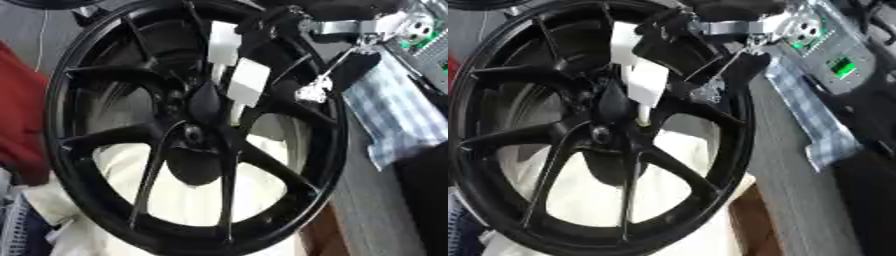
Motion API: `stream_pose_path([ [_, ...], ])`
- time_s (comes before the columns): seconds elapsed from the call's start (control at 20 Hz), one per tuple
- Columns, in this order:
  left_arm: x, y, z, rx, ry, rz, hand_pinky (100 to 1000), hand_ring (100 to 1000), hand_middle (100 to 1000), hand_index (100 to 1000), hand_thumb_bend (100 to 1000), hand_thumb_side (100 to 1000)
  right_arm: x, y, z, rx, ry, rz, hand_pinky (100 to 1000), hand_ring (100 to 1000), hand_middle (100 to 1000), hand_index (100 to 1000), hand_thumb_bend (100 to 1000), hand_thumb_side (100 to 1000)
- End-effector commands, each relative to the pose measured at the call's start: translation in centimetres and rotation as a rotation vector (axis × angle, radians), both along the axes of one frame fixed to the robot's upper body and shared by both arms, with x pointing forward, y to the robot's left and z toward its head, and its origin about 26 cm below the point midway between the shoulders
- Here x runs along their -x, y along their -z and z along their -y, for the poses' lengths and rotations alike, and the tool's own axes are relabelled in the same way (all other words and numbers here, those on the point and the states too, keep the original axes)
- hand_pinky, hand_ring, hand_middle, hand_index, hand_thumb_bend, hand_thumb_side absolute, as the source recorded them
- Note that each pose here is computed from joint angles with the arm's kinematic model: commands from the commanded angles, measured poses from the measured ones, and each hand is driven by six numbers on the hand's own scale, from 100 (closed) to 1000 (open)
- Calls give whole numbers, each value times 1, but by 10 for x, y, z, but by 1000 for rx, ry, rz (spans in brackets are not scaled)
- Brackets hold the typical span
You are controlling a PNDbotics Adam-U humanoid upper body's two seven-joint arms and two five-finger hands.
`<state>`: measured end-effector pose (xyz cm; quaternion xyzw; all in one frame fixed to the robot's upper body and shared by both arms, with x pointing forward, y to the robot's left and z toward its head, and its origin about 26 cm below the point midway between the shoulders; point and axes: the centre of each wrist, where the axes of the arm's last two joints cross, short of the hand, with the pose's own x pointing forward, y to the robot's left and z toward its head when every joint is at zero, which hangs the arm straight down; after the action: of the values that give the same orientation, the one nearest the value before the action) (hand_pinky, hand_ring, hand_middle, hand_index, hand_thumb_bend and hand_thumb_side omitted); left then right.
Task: Pull the pin out of the wheel hub.
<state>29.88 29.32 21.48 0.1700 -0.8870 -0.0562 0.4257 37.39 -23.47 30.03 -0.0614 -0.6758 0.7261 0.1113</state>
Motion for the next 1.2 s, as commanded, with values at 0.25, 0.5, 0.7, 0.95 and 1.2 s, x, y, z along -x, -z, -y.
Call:
stream_pose_path([
  [0.25,2,-9,1,-17,10,29,673,548,551,705,100,579,0,-9,3,208,-127,102,942,1000,795,909,193,256],
  [0.5,2,-8,1,-18,8,28,674,549,552,706,100,579,1,-10,2,191,-130,118,918,931,779,903,207,230],
  [0.7,2,-8,1,-17,8,26,675,547,552,706,100,580,8,-16,0,112,-146,144,922,912,779,903,209,137],
  [0.95,2,-7,1,-19,9,25,677,547,553,706,100,570,19,-25,-4,34,-170,162,928,900,776,898,207,100],
  [1.2,2,-7,1,-22,10,23,678,547,553,706,100,579,24,-27,-5,21,-171,161,923,844,770,894,216,100],
])
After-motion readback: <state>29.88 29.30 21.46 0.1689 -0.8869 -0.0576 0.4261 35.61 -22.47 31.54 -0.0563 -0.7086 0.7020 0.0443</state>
